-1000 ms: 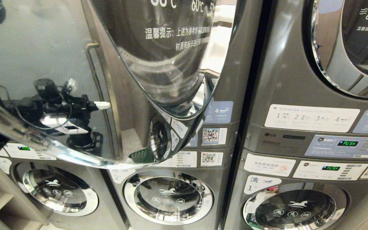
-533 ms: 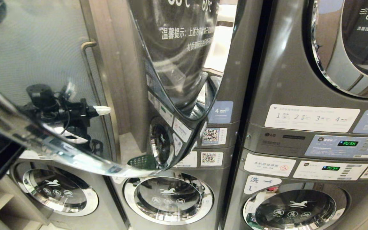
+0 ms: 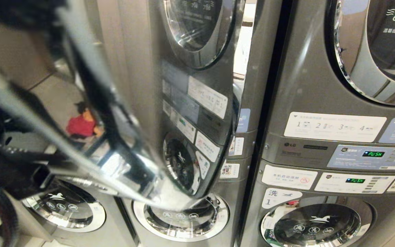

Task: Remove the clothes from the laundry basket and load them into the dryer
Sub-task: Open the dryer

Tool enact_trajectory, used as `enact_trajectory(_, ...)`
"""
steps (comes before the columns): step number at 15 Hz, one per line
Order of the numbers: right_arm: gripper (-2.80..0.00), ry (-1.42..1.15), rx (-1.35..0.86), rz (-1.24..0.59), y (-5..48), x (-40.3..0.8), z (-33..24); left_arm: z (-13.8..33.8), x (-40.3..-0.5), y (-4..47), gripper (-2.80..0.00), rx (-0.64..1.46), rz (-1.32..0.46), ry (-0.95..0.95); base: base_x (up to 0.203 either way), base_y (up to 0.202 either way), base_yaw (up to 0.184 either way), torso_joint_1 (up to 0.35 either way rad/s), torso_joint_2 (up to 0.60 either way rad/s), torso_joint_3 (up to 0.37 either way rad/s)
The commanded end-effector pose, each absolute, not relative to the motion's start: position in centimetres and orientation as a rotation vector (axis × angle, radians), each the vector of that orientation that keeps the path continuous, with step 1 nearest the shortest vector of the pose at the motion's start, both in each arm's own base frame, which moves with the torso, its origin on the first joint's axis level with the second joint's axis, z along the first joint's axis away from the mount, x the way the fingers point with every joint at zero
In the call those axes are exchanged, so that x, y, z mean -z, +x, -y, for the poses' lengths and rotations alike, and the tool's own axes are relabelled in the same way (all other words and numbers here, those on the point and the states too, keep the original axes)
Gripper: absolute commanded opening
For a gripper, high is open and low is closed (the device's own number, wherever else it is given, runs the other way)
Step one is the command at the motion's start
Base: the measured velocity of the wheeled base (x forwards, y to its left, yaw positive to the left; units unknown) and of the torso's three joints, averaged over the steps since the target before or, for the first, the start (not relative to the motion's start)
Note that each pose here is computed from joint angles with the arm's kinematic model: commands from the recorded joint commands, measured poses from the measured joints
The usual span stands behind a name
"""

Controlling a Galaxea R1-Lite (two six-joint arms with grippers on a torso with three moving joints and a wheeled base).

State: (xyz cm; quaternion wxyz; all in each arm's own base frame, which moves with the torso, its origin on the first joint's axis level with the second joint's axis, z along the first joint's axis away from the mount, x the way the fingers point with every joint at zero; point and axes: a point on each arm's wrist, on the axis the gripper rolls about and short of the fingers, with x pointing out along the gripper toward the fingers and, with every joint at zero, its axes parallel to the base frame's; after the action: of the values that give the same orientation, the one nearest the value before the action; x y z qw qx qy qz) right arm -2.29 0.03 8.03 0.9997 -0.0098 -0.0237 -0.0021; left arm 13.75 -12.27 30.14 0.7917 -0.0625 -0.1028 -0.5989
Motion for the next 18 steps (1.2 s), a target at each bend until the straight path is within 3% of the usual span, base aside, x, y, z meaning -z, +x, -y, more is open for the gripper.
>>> enact_trajectory(1,-2.80,-0.020,0.003,0.031,-2.2,-7.6,0.0,13.0,-29.9,13.9,-2.80,1.307,0.204,-0.139,0.000,0.000,0.000,0.000,0.00,0.000)
enact_trajectory(18,-2.80,-0.020,0.003,0.031,-2.2,-7.6,0.0,16.1,-30.0,14.2,-2.80,1.350,0.189,-0.152,0.000,0.000,0.000,0.000,0.00,0.000)
